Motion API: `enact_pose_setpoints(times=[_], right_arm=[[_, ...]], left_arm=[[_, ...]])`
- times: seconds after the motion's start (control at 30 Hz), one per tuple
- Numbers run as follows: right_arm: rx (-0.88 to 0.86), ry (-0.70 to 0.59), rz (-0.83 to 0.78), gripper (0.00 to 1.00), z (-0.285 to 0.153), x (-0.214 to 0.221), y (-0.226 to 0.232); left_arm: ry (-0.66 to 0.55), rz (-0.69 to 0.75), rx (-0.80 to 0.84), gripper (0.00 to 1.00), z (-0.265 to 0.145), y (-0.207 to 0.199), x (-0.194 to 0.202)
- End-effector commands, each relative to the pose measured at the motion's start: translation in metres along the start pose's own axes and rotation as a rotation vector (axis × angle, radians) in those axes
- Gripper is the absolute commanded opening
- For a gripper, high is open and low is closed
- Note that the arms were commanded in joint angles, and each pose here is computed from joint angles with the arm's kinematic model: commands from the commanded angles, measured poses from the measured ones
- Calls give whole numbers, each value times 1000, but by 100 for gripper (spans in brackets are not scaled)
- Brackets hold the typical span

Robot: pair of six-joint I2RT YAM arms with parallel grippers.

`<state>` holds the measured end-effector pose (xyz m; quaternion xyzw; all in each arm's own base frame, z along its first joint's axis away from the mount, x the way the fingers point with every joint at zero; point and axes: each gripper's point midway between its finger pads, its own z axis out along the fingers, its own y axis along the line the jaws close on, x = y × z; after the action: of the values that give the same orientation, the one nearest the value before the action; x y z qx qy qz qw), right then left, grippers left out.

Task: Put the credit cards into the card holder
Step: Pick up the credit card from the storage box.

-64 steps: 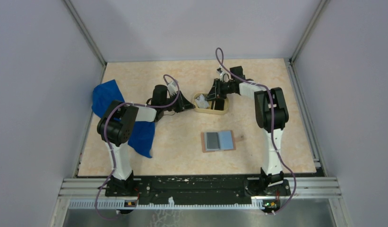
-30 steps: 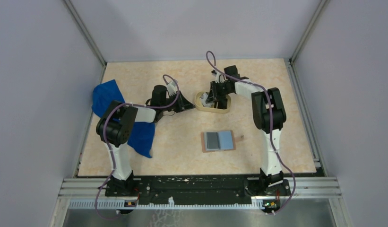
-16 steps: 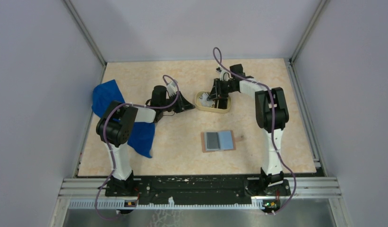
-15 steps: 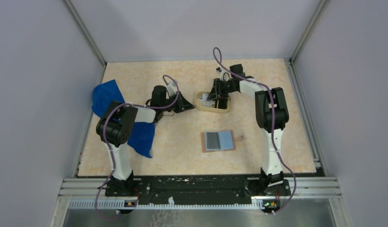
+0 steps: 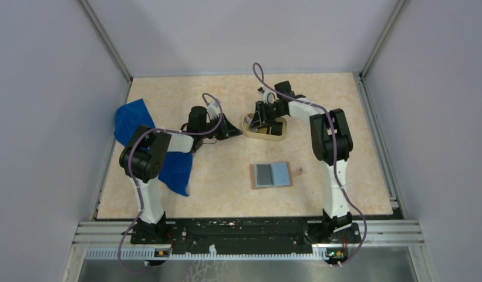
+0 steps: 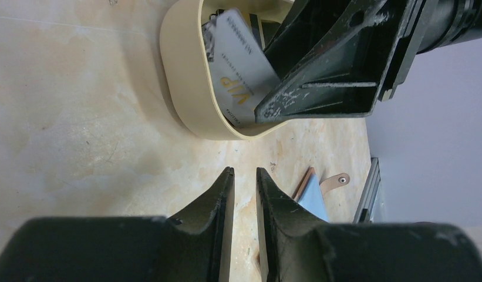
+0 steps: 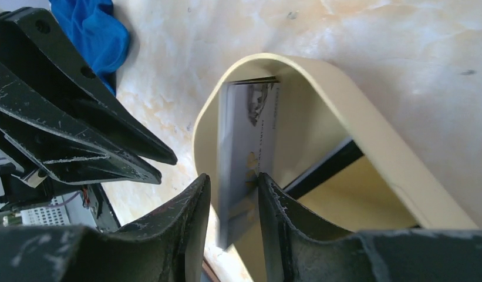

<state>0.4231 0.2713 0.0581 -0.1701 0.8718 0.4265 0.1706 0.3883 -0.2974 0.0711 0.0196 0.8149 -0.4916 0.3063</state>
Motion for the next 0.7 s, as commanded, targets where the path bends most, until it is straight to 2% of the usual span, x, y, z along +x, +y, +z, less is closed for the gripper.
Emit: enact_pose_setpoints(times=[0.0,0.67], right_arm=[[-2,-13,-38,35,2,-13,8],[-17,-58,-4,30,-15,-25,3]], left_arm=[[-27,36,48,26,-5,-16,-11],[-28,38,51,26,-6,-17,-10]])
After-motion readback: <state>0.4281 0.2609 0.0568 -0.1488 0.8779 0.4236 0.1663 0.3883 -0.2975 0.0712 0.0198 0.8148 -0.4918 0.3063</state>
